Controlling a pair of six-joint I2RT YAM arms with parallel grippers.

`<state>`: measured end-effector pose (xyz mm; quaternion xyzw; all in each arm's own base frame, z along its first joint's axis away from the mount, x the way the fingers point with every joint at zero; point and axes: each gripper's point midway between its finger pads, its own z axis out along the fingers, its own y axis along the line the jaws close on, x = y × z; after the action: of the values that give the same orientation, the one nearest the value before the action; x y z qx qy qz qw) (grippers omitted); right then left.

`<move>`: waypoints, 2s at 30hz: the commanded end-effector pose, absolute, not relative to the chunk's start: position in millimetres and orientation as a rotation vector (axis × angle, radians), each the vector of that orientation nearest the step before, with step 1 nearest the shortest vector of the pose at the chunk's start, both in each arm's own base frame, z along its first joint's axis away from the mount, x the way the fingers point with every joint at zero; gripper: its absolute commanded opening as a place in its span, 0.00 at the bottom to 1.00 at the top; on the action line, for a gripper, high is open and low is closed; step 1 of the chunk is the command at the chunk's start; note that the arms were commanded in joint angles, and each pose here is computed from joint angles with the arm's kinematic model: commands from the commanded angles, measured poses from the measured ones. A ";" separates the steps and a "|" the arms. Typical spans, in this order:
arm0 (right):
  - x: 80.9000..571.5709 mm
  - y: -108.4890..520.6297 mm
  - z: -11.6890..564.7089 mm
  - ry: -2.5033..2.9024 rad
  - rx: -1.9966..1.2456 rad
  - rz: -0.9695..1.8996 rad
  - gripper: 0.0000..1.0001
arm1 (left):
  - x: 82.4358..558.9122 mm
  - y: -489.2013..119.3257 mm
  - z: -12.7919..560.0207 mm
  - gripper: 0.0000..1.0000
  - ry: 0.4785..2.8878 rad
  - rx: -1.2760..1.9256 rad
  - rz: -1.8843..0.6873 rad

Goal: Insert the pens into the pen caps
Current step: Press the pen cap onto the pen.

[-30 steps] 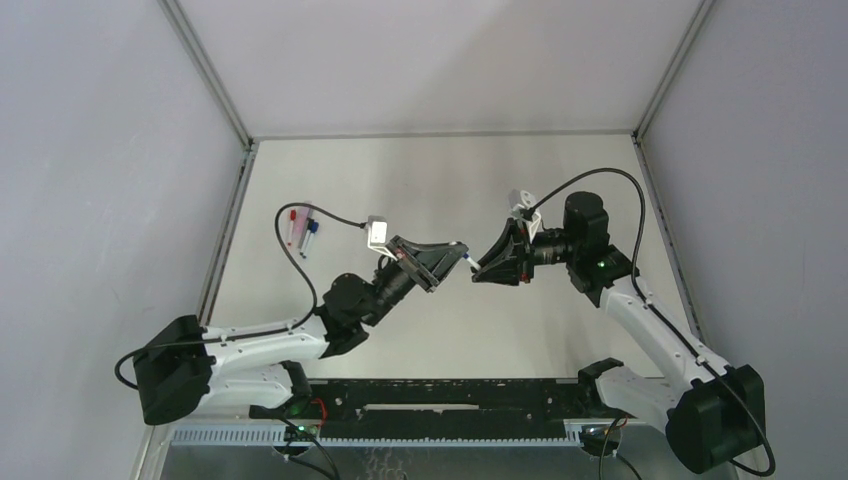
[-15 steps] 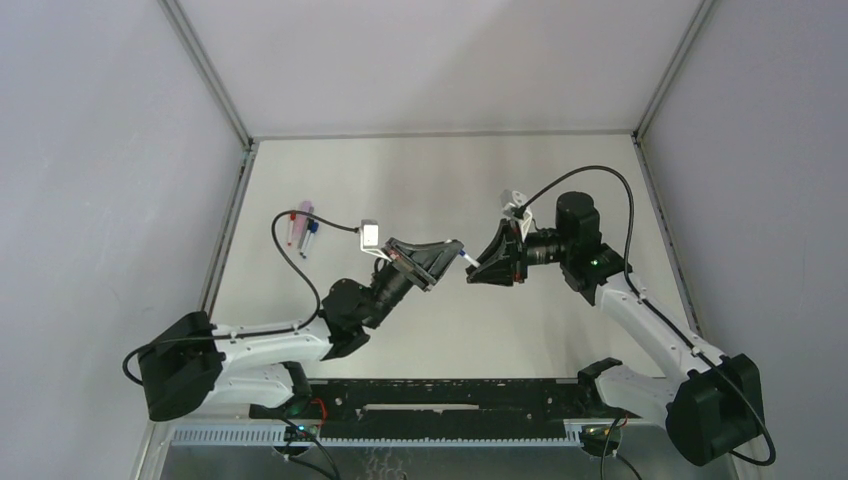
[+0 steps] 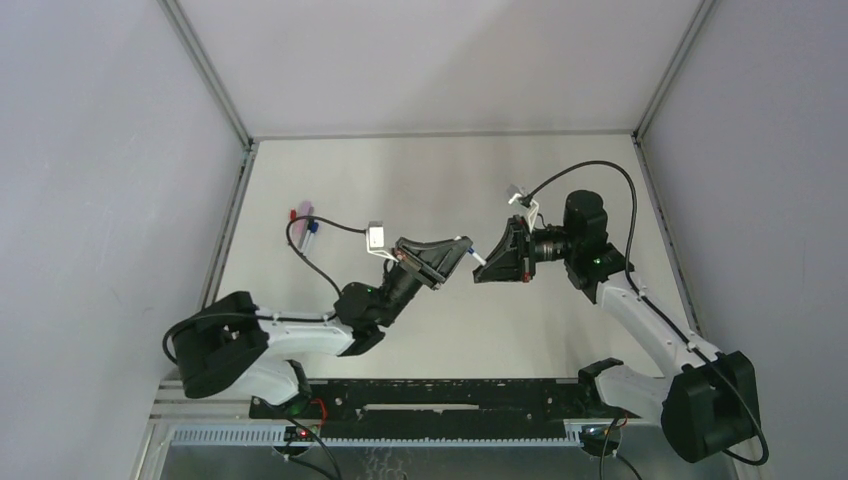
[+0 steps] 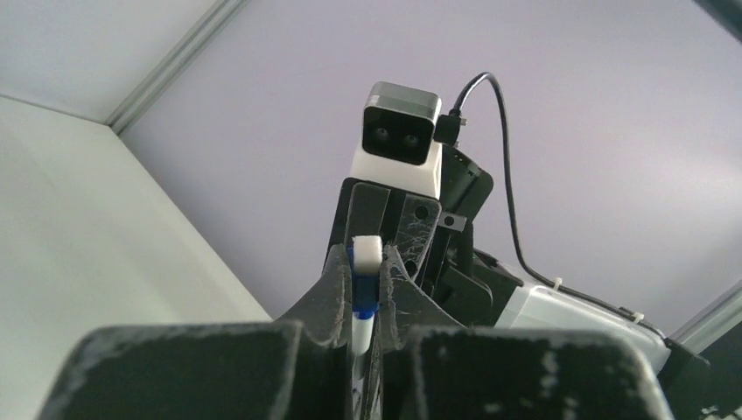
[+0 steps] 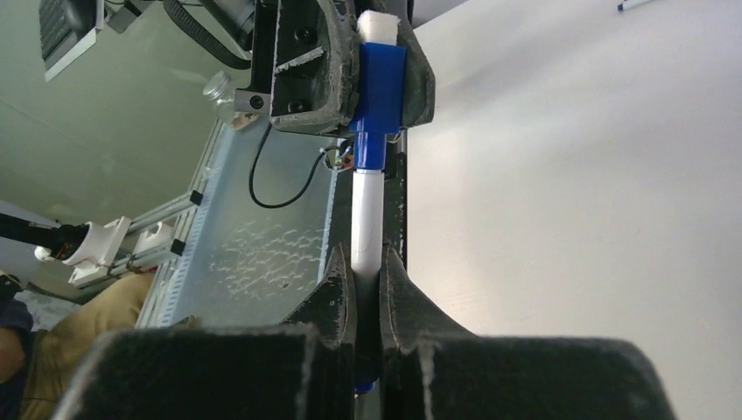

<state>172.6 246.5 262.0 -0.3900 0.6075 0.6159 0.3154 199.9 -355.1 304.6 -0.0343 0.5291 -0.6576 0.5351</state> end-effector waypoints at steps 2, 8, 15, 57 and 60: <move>193.6 252.7 290.3 1.493 -1.052 1.255 0.00 | 115.2 -419.1 183.2 0.00 1.795 0.234 -1.702; 196.6 253.0 294.3 1.471 -1.038 1.258 0.00 | 100.8 -420.0 146.0 0.00 1.961 0.261 -1.542; 207.3 236.9 303.8 1.462 -0.898 1.308 0.00 | 94.0 -428.1 145.4 0.00 1.946 0.203 -1.636; 160.2 238.6 278.5 1.270 -1.257 1.403 0.00 | 125.2 -358.6 231.0 0.67 1.467 0.052 -1.438; 160.2 238.1 277.2 1.257 -1.273 1.391 0.00 | 123.8 -349.2 224.7 0.71 1.483 0.107 -1.383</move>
<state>156.0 236.3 258.3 -0.4728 0.5426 0.5796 0.3822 123.6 -362.6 240.5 0.0068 0.5999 -0.6206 0.5049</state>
